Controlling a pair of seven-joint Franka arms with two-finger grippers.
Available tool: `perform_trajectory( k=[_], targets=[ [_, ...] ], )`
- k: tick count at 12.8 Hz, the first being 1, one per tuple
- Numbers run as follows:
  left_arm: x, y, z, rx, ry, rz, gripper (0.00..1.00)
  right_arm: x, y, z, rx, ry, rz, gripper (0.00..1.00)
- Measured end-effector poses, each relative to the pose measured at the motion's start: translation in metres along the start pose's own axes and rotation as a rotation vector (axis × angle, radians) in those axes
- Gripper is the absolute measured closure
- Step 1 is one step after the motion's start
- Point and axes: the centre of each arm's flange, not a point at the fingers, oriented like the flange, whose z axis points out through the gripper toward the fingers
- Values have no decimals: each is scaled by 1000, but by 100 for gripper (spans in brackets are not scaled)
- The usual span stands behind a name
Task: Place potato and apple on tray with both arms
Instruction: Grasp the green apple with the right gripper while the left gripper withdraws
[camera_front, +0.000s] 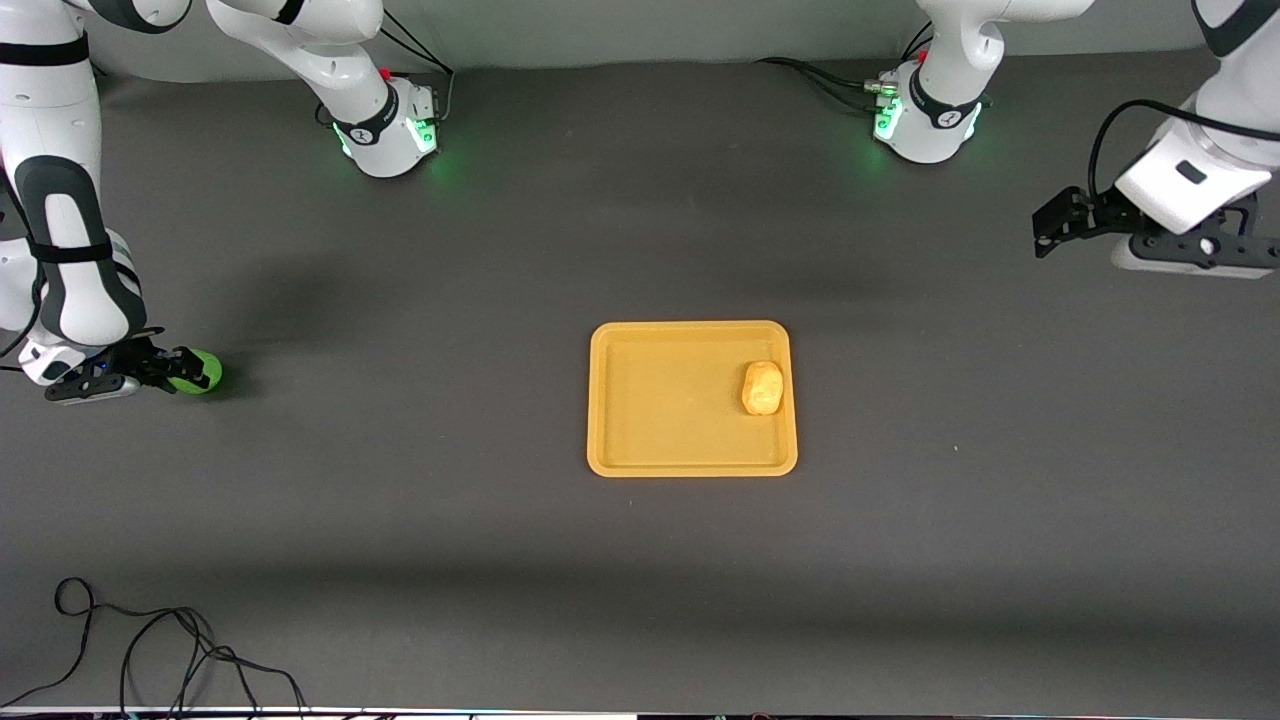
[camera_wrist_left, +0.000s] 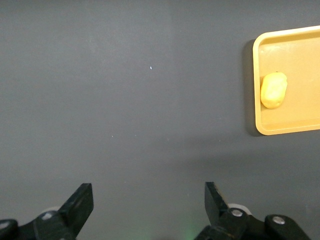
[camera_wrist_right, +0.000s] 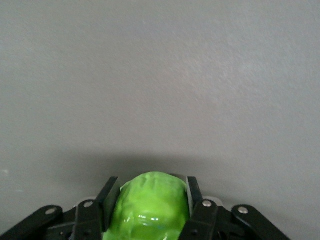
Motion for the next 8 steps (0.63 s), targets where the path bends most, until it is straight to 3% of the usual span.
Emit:
perform_trajectory(
  k=[3,8],
  targets=[
    [-4,-1,8,22,44,23,0,46,0,-44,-11,-26,-89,41],
    [37,-11,-3,52,40,60,0,145,-49,-219,-60,-121,-121,41]
  ],
)
